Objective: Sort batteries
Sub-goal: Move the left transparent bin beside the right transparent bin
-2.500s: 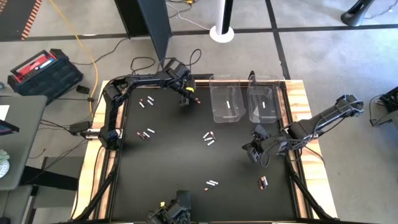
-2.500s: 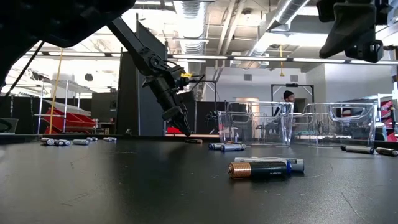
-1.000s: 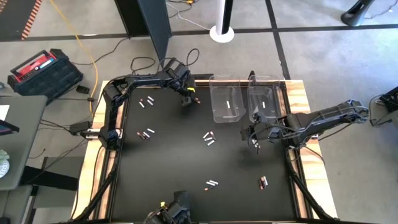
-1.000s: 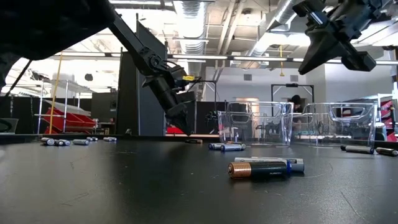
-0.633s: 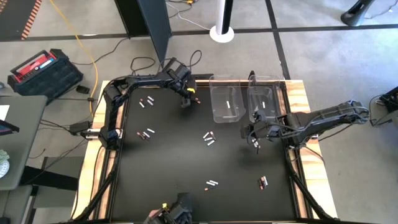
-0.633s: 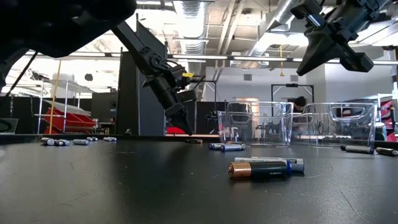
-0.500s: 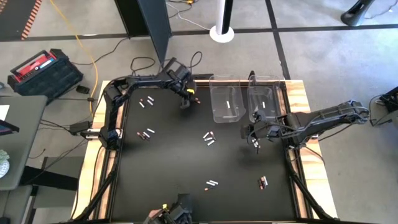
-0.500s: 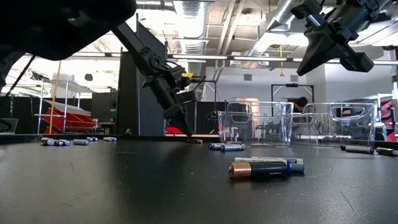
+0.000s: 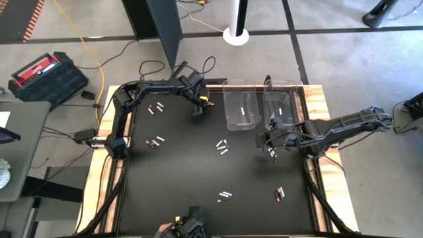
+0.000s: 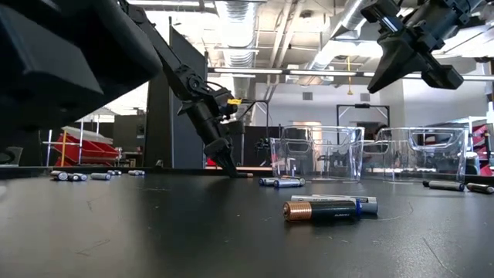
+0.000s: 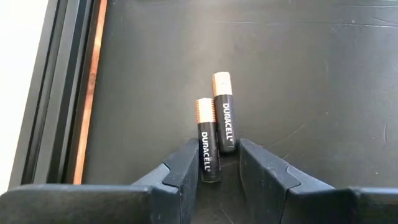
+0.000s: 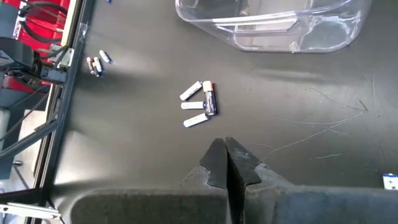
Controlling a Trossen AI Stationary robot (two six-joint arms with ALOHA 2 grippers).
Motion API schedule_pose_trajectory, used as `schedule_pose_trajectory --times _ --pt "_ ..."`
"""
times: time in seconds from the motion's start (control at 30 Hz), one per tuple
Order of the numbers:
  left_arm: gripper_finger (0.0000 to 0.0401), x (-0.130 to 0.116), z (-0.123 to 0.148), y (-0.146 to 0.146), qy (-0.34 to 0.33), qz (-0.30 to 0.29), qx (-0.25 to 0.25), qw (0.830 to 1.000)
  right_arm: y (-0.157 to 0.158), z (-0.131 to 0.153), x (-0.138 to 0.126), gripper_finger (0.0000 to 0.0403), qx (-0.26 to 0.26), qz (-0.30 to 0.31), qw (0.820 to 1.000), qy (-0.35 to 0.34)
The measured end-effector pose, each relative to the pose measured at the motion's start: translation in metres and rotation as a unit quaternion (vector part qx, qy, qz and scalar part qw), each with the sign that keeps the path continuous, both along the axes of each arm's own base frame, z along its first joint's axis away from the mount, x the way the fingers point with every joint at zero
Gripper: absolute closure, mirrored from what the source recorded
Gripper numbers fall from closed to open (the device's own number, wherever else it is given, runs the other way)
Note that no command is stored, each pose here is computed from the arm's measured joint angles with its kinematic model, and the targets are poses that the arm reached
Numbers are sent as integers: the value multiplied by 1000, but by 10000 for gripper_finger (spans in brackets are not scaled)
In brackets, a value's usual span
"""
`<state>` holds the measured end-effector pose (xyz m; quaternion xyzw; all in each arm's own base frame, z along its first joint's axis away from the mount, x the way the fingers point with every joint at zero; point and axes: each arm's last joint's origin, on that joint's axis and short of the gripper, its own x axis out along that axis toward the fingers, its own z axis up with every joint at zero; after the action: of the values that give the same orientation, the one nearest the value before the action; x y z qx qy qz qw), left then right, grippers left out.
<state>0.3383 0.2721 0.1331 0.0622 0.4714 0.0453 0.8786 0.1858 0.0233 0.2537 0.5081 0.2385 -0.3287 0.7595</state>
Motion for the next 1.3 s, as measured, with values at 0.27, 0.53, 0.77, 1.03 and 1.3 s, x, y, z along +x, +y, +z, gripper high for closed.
schedule_pose_trajectory --times 0.27,0.53,0.77,1.03,1.3 --pt "315 2 -1 -3 7 -13 2 1000 0 0 0 394 -1 1 1000 1" --pt "317 2 -1 -10 28 -36 3 999 0 0 0 394 -7 7 1000 3" --pt "315 -4 19 -20 32 -36 -19 999 0 0 0 394 -7 7 1000 3" --pt "315 -8 29 -26 34 -33 -44 998 0 0 0 394 -9 9 1000 3" --pt "315 -4 32 -22 10 -27 -28 999 0 0 0 394 -9 9 1000 3"
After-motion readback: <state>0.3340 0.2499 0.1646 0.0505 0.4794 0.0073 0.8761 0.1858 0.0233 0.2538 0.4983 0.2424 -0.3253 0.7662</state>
